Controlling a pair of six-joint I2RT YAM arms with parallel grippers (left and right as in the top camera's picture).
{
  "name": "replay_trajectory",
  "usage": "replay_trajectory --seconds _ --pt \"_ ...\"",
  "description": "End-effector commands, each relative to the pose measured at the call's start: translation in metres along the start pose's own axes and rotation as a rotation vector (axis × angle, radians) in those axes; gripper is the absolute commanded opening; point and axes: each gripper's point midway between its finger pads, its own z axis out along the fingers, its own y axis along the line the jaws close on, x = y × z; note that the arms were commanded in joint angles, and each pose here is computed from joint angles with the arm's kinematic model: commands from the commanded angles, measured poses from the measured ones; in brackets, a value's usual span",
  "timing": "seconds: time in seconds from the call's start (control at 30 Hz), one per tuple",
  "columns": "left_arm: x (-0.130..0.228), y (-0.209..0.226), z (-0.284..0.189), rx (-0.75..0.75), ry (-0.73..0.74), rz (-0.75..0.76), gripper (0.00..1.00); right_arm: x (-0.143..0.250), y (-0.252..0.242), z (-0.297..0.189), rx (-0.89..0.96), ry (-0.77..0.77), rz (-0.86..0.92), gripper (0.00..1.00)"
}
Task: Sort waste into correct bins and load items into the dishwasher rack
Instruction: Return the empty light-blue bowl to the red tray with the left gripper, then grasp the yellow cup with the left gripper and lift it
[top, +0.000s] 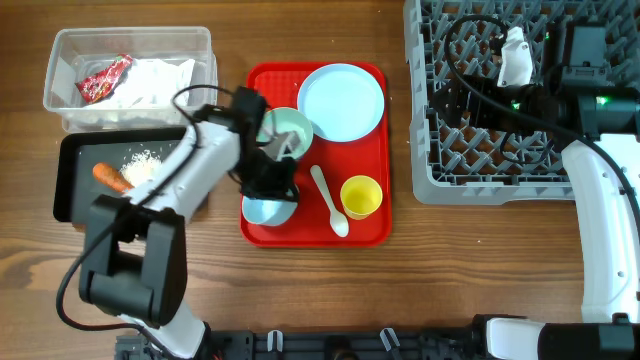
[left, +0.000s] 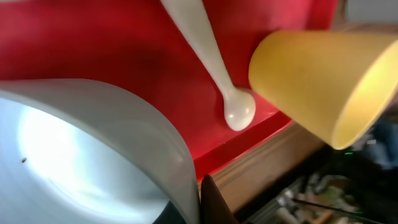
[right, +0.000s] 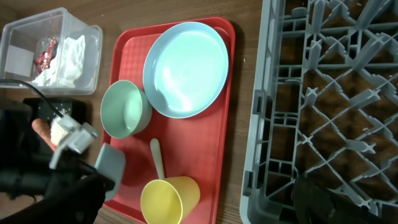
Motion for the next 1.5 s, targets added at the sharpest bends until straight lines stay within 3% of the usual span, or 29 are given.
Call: replay_trajectory --seconds 0.0,0.07,0.17,0.57,0.8,1.23,1.3,1.47 --pt "0.007 -0.008 0.012 -0.156 0.010 0.086 0.14 -0.004 0.000 -0.001 0.010 -0.008 -0.015 1.00" --pt "0.011 -0.012 0.017 -0.191 0.020 0.119 0.32 -0.004 -0.001 -0.001 0.010 -0.005 -0.014 1.00" --pt "0.013 -0.014 0.021 -0.233 0.025 0.153 0.49 -0.004 -0.001 0.000 0.010 -0.005 -0.014 1.00" --pt "-0.023 -0.046 -0.009 -0.210 -0.112 0.207 0.62 -0.005 -0.001 0.000 0.010 -0.008 -0.016 1.00" --pt "-0.041 -0.070 -0.016 -0.207 -0.184 0.304 0.78 -0.005 -0.001 0.000 0.010 -0.008 -0.017 1.00" --pt "-0.047 -0.076 0.041 -0.211 -0.116 0.362 0.75 -0.004 -0.001 0.000 0.011 -0.002 -0.040 1.00" --pt "-0.047 -0.074 0.047 -0.213 -0.105 0.361 0.70 -0.003 -0.001 0.001 0.011 -0.001 -0.039 1.00" --pt "-0.048 -0.071 0.053 -0.217 -0.096 0.357 0.45 0.001 -0.008 0.004 0.038 0.013 -0.031 1.00"
